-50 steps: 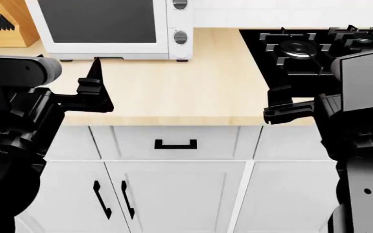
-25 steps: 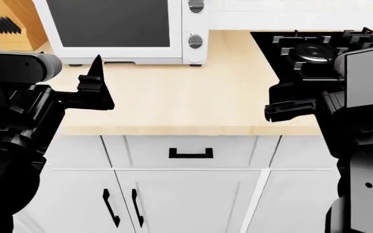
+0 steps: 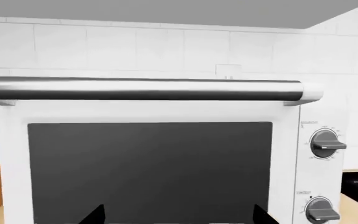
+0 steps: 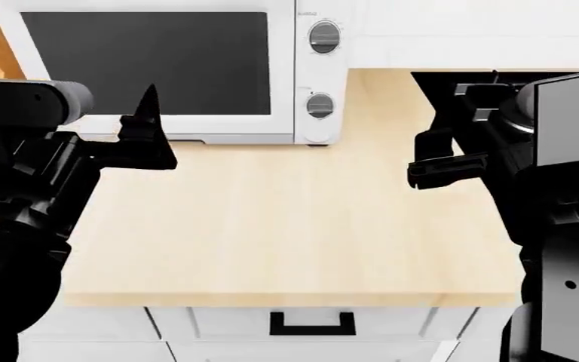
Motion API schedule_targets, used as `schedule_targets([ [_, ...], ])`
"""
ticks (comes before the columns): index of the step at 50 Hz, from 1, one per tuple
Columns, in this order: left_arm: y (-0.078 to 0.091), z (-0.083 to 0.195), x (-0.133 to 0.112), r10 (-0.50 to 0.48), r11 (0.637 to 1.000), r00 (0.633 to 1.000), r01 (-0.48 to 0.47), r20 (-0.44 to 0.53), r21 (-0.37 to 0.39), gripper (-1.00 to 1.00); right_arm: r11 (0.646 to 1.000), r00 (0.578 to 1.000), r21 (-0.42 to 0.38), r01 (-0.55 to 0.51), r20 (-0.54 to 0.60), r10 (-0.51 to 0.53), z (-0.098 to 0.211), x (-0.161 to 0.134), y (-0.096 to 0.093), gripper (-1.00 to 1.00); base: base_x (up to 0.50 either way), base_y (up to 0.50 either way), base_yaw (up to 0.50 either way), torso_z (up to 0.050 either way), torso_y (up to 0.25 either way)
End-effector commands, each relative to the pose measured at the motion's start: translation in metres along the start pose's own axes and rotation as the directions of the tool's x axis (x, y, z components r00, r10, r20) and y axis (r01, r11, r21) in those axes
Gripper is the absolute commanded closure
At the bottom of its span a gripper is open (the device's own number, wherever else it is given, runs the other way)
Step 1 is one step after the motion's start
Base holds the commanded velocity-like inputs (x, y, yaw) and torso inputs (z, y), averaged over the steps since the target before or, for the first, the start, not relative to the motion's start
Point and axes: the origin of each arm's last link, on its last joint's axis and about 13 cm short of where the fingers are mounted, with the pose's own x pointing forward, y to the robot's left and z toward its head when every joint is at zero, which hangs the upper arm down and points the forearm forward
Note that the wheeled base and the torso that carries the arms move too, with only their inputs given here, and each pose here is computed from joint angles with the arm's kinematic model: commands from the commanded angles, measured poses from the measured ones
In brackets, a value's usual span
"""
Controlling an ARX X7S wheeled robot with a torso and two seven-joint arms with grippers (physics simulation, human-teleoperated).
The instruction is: Turn on the toaster oven by setting the timer.
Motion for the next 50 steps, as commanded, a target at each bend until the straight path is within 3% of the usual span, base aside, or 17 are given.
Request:
schedule_targets([
  [1,0.000,0.000,-0.001,-0.001,1.000,1.000,0.001,-0.002,-0.005,-1.00,1.000,1.000,0.004,-0.002,-0.002,0.002,0.000,0.000,0.000,-1.00,0.50,0.00,0.00,0.000,0.000],
  [13,0.000,-0.001,-0.002,-0.001,1.000,1.000,0.001,-0.006,-0.011,-1.00,1.000,1.000,0.007,0.011,-0.002,-0.011,0.000,-0.001,0.000,-1.00,0.50,0.00,0.00,0.000,0.001],
  [28,0.000,0.001,-0.001,0.005,1.000,1.000,-0.005,0.000,-0.026,-1.00,1.000,1.000,0.009,0.010,0.003,-0.010,0.002,-0.001,0.000,-1.00,0.00,0.00,0.00,0.000,0.001],
  [30,0.003,0.006,-0.004,0.078,0.993,0.996,-0.073,0.040,-0.097,-1.00,1.000,1.000,0.005,0.008,0.003,-0.008,0.004,-0.001,-0.001,-1.00,0.00,0.00,0.00,0.000,0.000],
  [37,0.011,0.012,-0.018,0.222,0.968,0.973,-0.212,0.067,-0.132,-1.00,1.000,1.000,-0.005,0.005,0.009,-0.005,0.008,-0.001,-0.001,-1.00,0.00,0.00,0.00,0.000,0.000],
  [45,0.017,0.013,-0.026,0.389,0.919,0.920,-0.384,0.046,-0.086,-1.00,1.000,1.000,-0.009,0.007,0.015,-0.007,0.010,-0.002,-0.003,-1.00,0.00,0.00,0.00,0.000,0.000],
  [50,0.023,0.013,-0.032,0.532,0.846,0.846,-0.532,0.018,-0.027,-1.00,1.000,1.000,-0.012,0.014,0.019,-0.014,0.012,-0.004,-0.004,-1.00,0.00,0.00,0.00,0.000,0.000],
])
